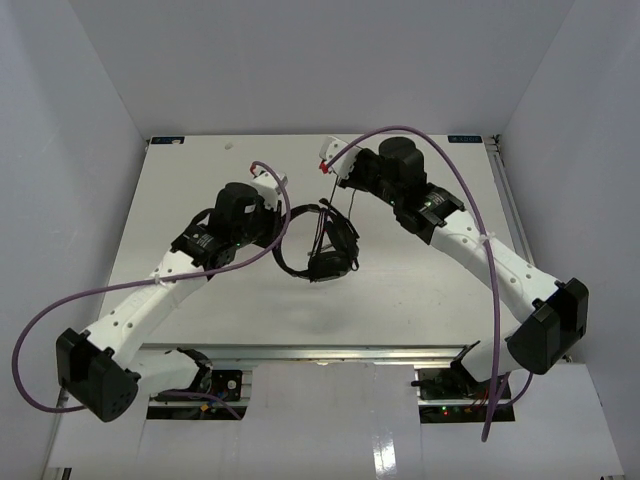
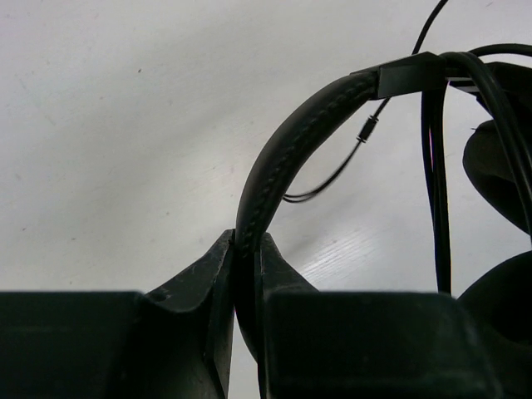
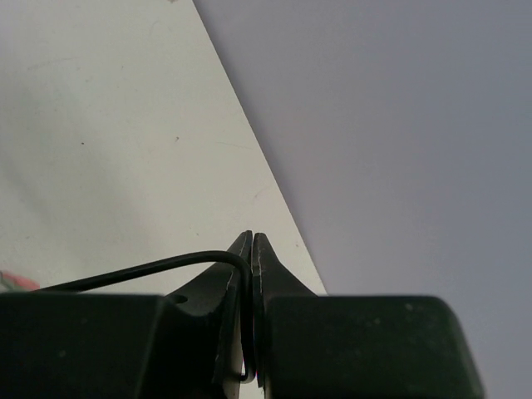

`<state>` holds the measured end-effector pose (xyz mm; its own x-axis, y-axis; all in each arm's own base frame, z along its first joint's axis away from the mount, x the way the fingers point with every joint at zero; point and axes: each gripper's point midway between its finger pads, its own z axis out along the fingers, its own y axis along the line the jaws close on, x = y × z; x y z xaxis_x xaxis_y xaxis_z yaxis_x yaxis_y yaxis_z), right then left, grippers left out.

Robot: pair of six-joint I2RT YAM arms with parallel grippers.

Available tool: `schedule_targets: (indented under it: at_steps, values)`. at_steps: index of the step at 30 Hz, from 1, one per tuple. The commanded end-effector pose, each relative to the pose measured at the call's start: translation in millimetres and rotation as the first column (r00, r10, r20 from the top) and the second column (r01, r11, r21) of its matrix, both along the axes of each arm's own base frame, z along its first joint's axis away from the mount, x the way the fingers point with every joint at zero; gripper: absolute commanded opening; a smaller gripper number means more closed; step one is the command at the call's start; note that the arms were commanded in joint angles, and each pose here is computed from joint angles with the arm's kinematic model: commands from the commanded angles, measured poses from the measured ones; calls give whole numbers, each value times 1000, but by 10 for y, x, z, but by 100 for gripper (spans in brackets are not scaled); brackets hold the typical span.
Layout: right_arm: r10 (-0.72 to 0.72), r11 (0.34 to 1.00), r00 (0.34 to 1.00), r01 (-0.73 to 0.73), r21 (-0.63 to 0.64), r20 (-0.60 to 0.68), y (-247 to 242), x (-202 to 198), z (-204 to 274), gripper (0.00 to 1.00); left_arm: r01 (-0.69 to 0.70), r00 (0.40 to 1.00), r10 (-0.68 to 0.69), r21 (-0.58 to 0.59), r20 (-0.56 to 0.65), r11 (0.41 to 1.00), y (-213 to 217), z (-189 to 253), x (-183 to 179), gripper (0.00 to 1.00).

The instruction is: Wrap the headphones

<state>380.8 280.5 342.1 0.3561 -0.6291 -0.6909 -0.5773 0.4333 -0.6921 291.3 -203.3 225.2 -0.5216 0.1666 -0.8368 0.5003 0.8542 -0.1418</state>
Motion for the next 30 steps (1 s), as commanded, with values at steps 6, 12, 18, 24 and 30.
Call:
schedule_targets:
  at_steps: [6, 12, 18, 24, 30]
  values:
    - [95, 978, 995, -91, 187, -14, 156, 84, 346, 8, 197, 979, -201, -122, -24, 973, -229, 226, -435, 0]
    - [153, 965, 988, -147, 218, -11, 259, 34, 520, 8, 232, 967, -241, -108, -82, 967, -285, 34, -474, 0]
    - [189, 963, 981, -177, 201, -41, 355, 10, 374, 8, 258, 960, -267, -107, -82, 960, -374, 60, -457, 0]
    - [148, 976, 987, -135, 171, -69, 341, 54, 151, 8, 275, 958, -283, -132, -44, 952, -419, 254, -468, 0]
    - [134, 976, 975, -99, 196, -178, 159, 103, -218, 8, 280, 960, -275, -180, 51, 943, -402, 727, -506, 0]
